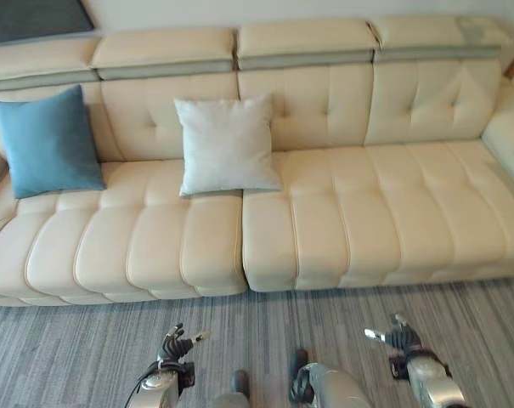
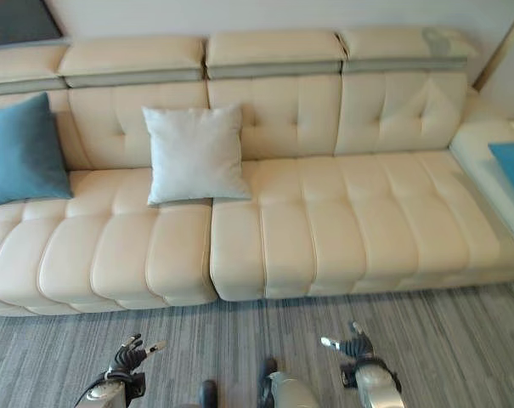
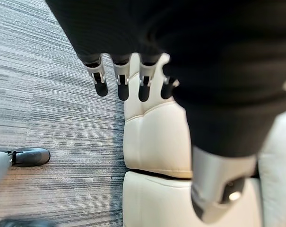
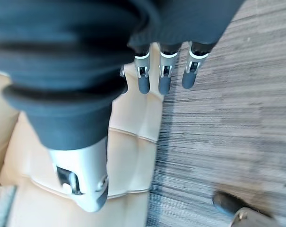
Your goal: Pick up all the scattered cushions and arrange them neatly on the sofa.
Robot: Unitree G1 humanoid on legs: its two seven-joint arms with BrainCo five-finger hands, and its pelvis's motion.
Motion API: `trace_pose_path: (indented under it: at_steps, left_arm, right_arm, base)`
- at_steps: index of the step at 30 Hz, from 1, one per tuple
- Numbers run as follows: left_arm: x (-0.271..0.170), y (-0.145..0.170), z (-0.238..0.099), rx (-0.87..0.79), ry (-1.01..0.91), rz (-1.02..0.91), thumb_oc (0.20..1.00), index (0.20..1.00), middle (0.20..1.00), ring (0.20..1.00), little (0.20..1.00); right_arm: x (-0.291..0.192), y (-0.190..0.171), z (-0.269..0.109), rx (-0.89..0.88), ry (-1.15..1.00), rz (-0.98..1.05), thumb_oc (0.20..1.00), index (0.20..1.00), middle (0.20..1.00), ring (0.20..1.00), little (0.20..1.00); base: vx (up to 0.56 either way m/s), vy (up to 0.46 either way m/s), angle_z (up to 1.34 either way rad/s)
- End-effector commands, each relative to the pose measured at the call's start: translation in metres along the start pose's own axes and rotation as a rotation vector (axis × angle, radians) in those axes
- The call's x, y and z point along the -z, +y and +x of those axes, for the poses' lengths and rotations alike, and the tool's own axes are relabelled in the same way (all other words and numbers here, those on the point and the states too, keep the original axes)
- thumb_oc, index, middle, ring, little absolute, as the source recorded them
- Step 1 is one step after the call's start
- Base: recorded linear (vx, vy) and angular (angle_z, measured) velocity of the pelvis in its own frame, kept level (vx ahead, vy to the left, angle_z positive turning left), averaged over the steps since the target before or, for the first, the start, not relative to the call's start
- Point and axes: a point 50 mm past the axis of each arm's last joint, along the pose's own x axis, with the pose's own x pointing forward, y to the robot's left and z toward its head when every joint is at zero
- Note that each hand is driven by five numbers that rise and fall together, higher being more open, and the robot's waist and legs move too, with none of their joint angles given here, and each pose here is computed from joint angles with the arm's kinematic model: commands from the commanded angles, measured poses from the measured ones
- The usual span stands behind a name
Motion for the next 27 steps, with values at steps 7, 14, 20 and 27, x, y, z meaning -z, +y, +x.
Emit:
trace_pose_path:
  at_steps: [7, 14, 20, 27]
  left_arm:
    - [-0.004, 0.011, 0.001, -0.042, -0.030, 0.052, 1.000, 1.000, 1.000, 1.000, 1.000]
    - [-0.006, 0.008, 0.003, -0.039, -0.027, 0.064, 1.000, 1.000, 1.000, 1.000, 1.000]
    - [-0.006, 0.004, 0.007, -0.029, -0.006, 0.106, 1.000, 1.000, 1.000, 1.000, 1.000]
    - [-0.022, 0.009, 0.013, -0.062, -0.039, 0.094, 1.000, 1.000, 1.000, 1.000, 1.000]
  right_arm:
    - [-0.011, 0.004, 0.000, -0.003, -0.056, -0.015, 1.000, 1.000, 1.000, 1.000, 1.000]
    - [-0.011, 0.010, 0.001, -0.007, -0.048, -0.003, 1.000, 1.000, 1.000, 1.000, 1.000]
    - [-0.006, 0.013, 0.001, 0.005, -0.022, 0.032, 1.000, 1.000, 1.000, 1.000, 1.000]
    - [-0.004, 0.003, 0.004, 0.068, 0.004, 0.086, 1.000, 1.000, 1.000, 1.000, 1.000]
  base:
    - [-0.01, 0.067, -0.20]
    - [-0.01, 0.090, 0.04]
    - [-0.07, 0.084, -0.29]
    - [-0.04, 0.056, -1.16]
